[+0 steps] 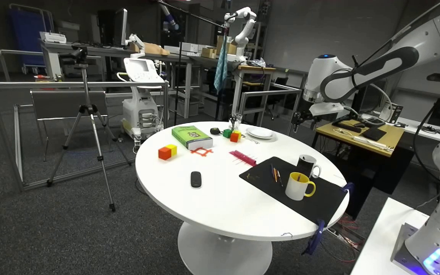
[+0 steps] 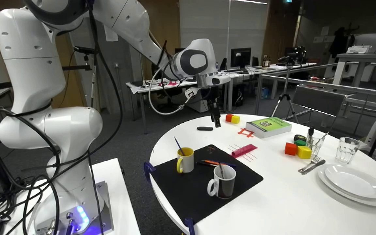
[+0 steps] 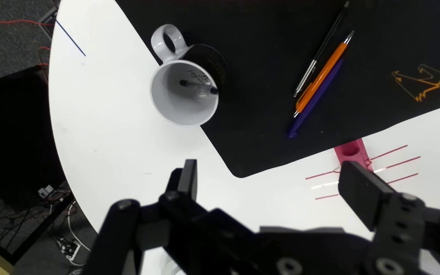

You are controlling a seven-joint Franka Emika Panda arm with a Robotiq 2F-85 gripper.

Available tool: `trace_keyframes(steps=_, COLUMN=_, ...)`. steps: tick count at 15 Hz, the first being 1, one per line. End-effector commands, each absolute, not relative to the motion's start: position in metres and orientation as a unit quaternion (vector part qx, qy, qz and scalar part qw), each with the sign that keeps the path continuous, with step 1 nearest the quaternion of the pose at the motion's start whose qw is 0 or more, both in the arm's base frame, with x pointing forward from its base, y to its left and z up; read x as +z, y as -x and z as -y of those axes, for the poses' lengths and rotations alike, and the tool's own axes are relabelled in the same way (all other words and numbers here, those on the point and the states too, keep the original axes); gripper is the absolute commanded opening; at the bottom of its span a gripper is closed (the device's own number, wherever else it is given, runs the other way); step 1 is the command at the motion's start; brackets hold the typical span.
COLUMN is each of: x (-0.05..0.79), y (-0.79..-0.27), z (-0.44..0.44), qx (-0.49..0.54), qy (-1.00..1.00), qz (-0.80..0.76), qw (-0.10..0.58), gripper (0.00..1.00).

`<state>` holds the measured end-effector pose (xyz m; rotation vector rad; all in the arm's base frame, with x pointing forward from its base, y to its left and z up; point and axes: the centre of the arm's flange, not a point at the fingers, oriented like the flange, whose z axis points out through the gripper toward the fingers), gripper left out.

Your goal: Pick up one pen and put in the mug on the right

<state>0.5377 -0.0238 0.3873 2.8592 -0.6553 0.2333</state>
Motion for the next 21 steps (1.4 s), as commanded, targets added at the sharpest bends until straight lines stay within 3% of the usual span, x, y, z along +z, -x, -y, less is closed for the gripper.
trace_keyframes(steps=1, x=0.432, y=-0.512, z=0.026, qx=0.07, qy=-0.978, qz=0.181, qw=0.071, gripper=1.0)
trace_keyframes(steps=11, x=0.48, y=-0.495, z=0.035, qx=0.017, qy=-0.997, qz=0.078, qw=0.005, gripper=1.0)
trace_keyframes(steps=21, x=0.461, y=-0.503, z=0.026, qx=0.008, qy=-0.995, qz=0.095, qw=0.022, gripper=1.0)
